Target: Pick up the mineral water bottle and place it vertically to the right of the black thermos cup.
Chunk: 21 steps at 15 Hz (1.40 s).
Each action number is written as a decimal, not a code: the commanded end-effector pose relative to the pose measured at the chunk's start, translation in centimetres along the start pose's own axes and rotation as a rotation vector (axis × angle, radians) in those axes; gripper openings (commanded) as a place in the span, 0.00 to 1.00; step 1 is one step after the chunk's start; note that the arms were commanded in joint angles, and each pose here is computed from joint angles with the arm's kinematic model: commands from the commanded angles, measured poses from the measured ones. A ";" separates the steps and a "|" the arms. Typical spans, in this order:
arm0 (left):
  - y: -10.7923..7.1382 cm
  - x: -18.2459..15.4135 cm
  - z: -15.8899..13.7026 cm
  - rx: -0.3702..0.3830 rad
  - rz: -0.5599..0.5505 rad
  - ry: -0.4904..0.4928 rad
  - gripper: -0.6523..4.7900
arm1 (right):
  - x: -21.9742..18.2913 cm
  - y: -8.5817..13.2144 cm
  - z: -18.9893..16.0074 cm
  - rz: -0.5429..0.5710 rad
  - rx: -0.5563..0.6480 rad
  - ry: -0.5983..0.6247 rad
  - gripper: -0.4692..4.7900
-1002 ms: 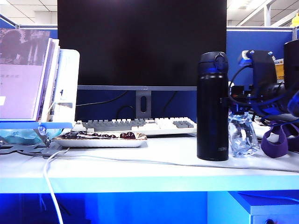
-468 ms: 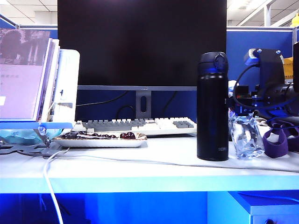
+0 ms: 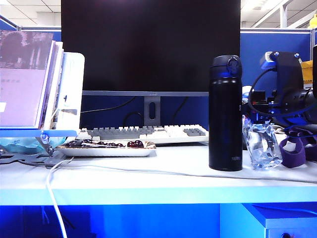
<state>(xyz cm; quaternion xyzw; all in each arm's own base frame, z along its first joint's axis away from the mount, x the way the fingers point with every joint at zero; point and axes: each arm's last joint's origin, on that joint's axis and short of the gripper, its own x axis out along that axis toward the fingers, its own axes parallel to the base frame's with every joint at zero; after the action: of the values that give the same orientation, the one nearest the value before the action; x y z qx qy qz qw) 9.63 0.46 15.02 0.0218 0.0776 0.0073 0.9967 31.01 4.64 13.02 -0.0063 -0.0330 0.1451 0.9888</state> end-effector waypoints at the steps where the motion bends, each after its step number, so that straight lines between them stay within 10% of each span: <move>1: 0.0 0.0 -0.1 -0.001 -0.003 0.009 0.11 | 0.5 -0.1 0.2 0.005 0.002 0.007 0.46; 21: 0.0 0.0 -0.1 -0.001 -0.003 0.009 0.11 | -0.9 0.2 1.7 0.020 -0.015 -0.024 0.53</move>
<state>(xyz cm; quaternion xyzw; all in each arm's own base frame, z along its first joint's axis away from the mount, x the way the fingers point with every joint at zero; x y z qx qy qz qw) 9.63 0.46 15.02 0.0218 0.0778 0.0073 0.9967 30.20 4.58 14.42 -0.0157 -0.0381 0.1525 0.9874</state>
